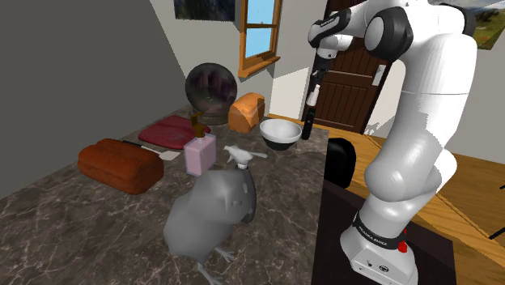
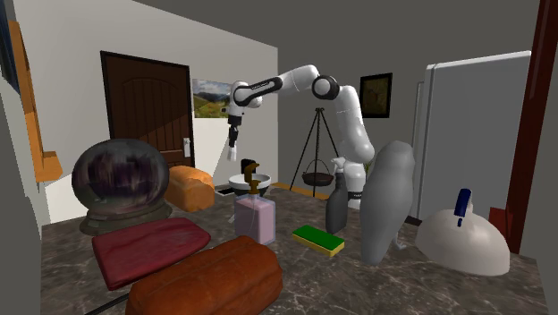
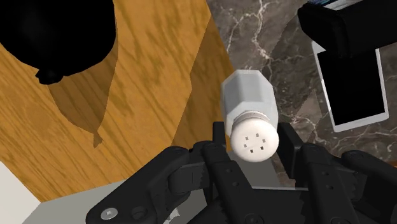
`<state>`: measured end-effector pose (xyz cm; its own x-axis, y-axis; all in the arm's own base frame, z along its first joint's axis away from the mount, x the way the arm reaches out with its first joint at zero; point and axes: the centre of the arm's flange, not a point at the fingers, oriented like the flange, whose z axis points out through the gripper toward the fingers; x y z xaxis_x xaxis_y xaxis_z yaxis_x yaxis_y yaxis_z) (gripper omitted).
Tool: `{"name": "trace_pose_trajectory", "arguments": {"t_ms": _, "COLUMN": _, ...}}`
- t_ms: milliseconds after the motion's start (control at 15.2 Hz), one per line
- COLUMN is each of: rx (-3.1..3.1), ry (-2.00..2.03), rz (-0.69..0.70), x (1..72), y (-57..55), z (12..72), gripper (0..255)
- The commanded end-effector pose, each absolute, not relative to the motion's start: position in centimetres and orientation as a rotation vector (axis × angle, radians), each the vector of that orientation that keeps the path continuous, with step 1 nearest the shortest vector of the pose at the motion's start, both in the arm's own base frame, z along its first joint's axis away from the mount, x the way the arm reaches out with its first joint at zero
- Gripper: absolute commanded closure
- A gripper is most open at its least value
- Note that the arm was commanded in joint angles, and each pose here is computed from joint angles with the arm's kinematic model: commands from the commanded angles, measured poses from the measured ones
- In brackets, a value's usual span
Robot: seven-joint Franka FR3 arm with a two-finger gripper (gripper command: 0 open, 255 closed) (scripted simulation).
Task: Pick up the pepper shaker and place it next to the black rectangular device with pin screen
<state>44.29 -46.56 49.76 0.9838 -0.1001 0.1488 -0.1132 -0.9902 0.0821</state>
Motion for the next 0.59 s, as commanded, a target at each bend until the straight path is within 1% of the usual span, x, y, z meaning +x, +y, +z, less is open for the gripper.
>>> {"name": "trace_pose_trajectory", "arguments": {"t_ms": 0, "rx": 3.038, "ry": -0.164, "rz": 0.222, "x": 44.2, "y": -46.5, "z": 48.6, "gripper": 255}}
{"name": "trace_pose_trajectory", "arguments": {"t_ms": 528, "rx": 3.038, "ry": -0.164, "rz": 0.222, "x": 44.2, "y": -46.5, "z": 44.4, "gripper": 255}}
